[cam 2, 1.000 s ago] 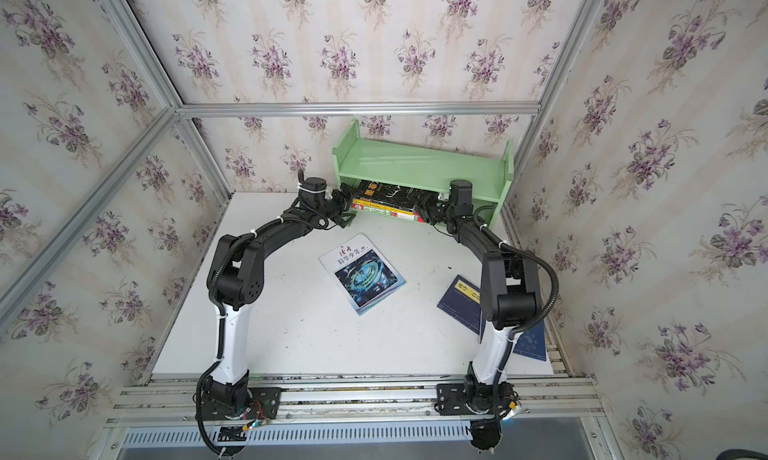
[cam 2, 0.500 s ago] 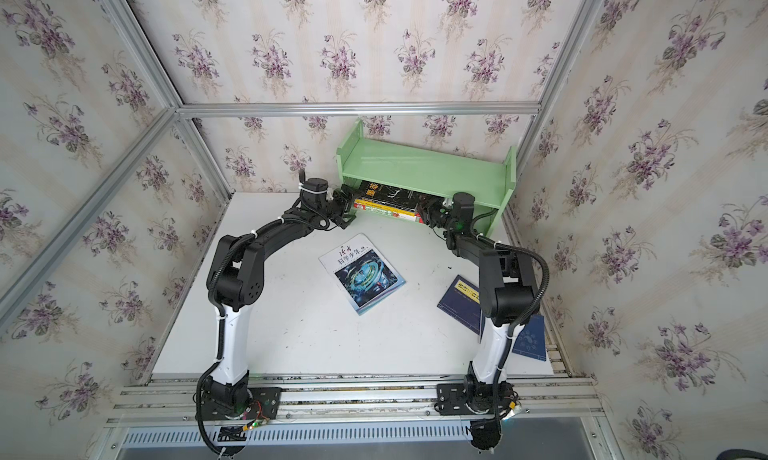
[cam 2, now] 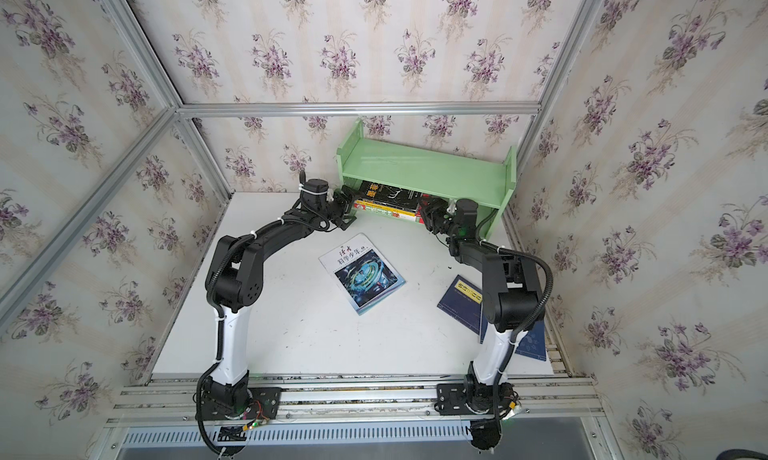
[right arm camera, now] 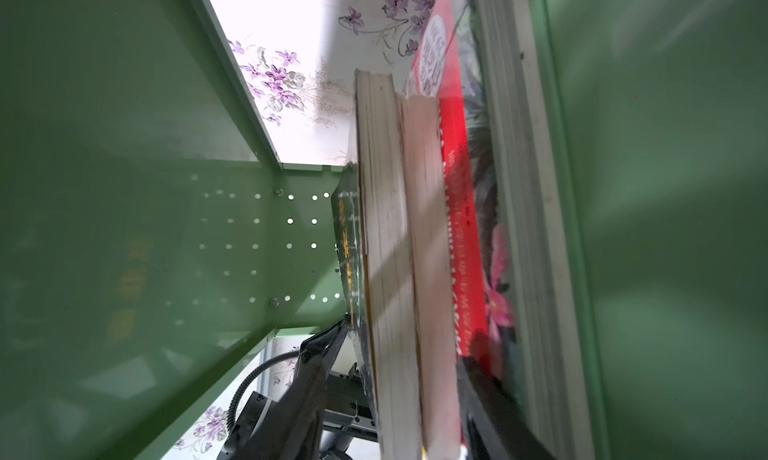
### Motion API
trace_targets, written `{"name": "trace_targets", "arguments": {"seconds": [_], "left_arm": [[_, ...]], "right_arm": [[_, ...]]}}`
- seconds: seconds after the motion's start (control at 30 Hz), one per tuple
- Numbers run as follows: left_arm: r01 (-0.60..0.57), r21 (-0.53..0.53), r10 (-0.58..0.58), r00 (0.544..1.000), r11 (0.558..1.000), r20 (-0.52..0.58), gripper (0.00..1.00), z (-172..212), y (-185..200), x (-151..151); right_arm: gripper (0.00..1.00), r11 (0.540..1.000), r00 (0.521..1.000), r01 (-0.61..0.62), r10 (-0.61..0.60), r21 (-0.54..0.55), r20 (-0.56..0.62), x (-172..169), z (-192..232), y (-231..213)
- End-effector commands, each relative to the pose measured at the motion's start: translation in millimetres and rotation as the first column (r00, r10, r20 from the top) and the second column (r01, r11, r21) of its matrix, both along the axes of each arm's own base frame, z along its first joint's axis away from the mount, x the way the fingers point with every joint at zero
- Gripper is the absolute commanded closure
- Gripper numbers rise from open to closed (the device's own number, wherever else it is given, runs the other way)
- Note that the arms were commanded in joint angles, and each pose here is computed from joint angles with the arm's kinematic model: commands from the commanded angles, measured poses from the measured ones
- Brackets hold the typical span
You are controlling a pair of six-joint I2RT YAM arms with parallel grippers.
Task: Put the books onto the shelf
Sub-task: 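Open both grippers and withdraw them from the shelf toward the magazine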
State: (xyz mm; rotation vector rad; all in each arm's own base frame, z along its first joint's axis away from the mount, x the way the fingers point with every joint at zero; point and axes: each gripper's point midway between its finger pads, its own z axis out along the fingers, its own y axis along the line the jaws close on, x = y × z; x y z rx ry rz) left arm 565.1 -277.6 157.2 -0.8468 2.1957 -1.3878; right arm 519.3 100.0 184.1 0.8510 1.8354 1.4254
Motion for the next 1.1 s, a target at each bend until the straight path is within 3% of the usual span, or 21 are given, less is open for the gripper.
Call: {"name": "trace_targets", "arguments": {"seconds": [0.0,0.23,0.43,0.53,0.73,0.83,0.97,1.07], "left_arm": [[0.006,0.000,-0.006,1.000,1.000,-0.006,0.01,4,-1,-4],[0.008,-0.003,-0.008,1.000,1.000,0.012,0.00,12,-2,-6],[0.023,-0.010,-0.021,0.991,1.000,0.134,0.01,51,2,-11],[0.030,-0.010,-0.028,0.989,0.999,0.147,0.00,57,5,-24],[0.051,-0.018,-0.049,0.995,0.999,0.082,0.00,30,14,-69],[0.069,-0.009,-0.068,0.996,0.998,0.062,0.00,20,20,-95],[0.093,0.060,-0.094,0.996,0.994,0.009,0.01,0,33,-130],[0.094,0.124,-0.089,0.995,0.988,-0.045,0.01,-23,47,-153]], "right_arm": [[0.45,0.998,0.993,0.055,-0.056,-0.013,-0.102,-7,-25,-13],[0.45,0.999,0.997,0.050,-0.050,-0.004,-0.057,-17,-7,-15],[0.45,1.000,0.999,0.020,-0.020,0.005,-0.043,-36,1,-10],[0.45,1.000,0.999,0.001,-0.001,0.012,-0.041,-48,4,-7],[0.45,0.999,0.996,-0.031,0.033,0.024,-0.084,-90,-8,4],[0.44,0.997,0.992,-0.074,0.071,-0.023,-0.102,-115,-14,14],[0.42,0.968,0.978,-0.173,0.146,-0.183,-0.152,-147,-29,31],[0.41,0.940,0.972,-0.183,0.130,-0.287,-0.195,-162,-47,30]]}}
